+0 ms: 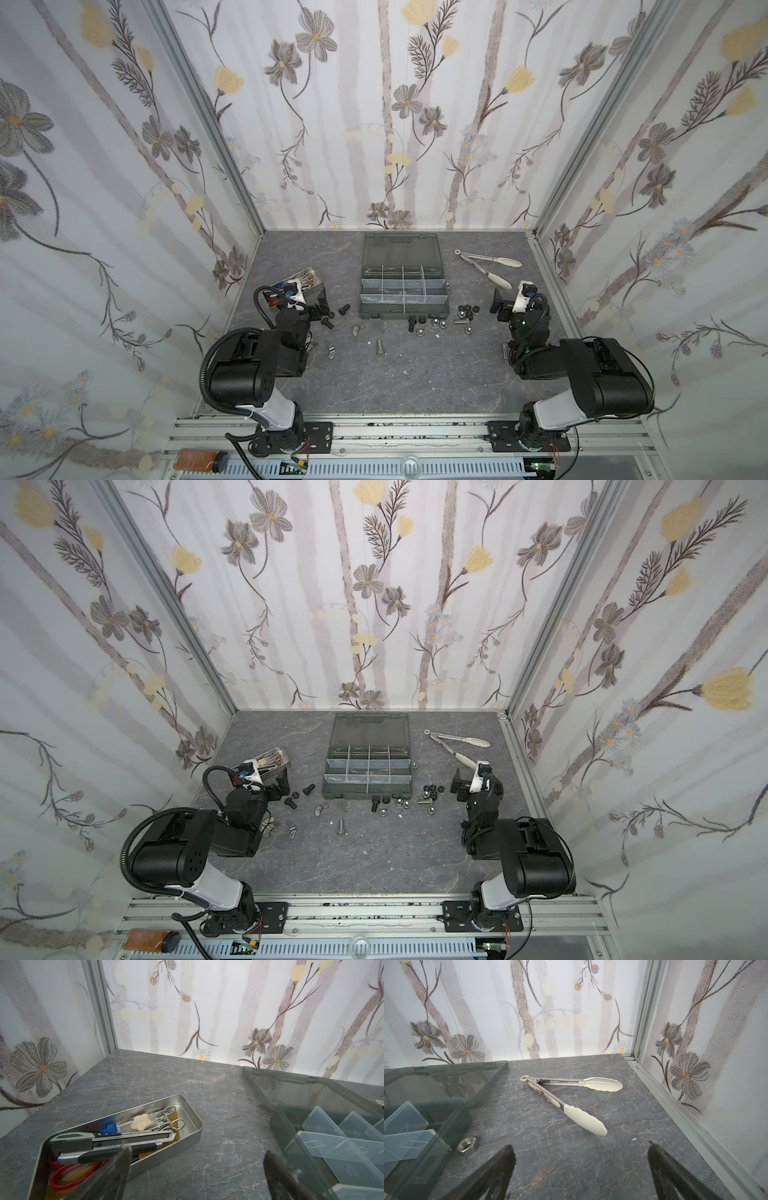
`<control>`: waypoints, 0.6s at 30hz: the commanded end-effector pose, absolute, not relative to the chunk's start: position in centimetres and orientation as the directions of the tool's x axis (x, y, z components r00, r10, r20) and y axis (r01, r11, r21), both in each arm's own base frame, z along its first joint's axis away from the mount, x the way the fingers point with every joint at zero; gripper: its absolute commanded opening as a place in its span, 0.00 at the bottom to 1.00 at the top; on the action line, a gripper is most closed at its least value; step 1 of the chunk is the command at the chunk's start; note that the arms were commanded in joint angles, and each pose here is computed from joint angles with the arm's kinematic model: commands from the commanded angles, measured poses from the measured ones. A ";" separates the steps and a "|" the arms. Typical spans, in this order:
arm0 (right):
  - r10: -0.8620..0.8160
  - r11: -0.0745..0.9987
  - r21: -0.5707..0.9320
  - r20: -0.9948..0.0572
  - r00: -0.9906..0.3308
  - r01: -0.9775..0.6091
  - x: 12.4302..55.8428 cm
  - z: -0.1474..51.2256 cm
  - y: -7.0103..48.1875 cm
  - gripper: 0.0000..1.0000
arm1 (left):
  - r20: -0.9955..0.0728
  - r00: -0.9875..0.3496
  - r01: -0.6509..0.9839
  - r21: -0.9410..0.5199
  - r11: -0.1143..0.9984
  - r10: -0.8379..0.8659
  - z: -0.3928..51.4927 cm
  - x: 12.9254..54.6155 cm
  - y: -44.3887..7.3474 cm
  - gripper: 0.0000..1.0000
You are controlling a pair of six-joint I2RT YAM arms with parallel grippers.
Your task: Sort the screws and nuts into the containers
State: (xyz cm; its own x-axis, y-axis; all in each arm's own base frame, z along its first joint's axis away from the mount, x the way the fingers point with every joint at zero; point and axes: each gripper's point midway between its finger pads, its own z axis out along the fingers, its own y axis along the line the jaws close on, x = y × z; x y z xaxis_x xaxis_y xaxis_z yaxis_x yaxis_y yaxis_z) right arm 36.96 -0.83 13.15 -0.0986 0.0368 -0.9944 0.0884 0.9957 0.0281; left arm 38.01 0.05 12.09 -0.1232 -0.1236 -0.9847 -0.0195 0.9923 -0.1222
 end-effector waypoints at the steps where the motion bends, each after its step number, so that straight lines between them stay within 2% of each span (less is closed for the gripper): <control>1: 0.029 0.997 0.022 -0.996 -0.088 0.077 37.1 13.5 -0.7 1.00 | -0.989 -0.103 -0.004 -0.111 0.994 -0.111 12.7 38.2 -0.1 1.00; 11: 0.033 0.997 0.027 -0.995 -0.091 0.072 37.2 13.4 -0.8 0.99 | -0.988 -0.102 -0.004 -0.115 0.993 -0.115 12.8 38.3 -0.1 1.00; 13: 0.032 0.997 0.026 -0.996 -0.088 0.071 37.2 13.5 -0.8 1.00 | -0.986 -0.104 -0.061 -0.128 0.990 -0.133 12.7 38.5 0.8 1.00; 16: 0.092 0.971 0.080 -0.995 -0.043 0.227 36.2 14.4 -3.4 1.00 | -0.985 -0.073 -0.139 -0.148 0.979 -0.159 13.1 38.0 2.2 1.00; 18: 0.097 0.965 0.090 -0.995 -0.014 0.248 35.5 15.3 -3.9 1.00 | -0.982 -0.047 -0.204 -0.170 0.964 -0.183 13.8 37.6 3.3 1.00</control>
State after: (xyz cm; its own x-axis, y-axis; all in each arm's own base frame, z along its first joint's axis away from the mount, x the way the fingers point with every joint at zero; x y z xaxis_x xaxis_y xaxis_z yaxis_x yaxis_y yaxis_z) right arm 36.24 -2.15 13.81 -0.0790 0.0659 -0.9947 0.1522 0.9869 0.0533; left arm 37.97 1.43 12.66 -0.1014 -0.1458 -0.9841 -0.0995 0.9857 -0.1358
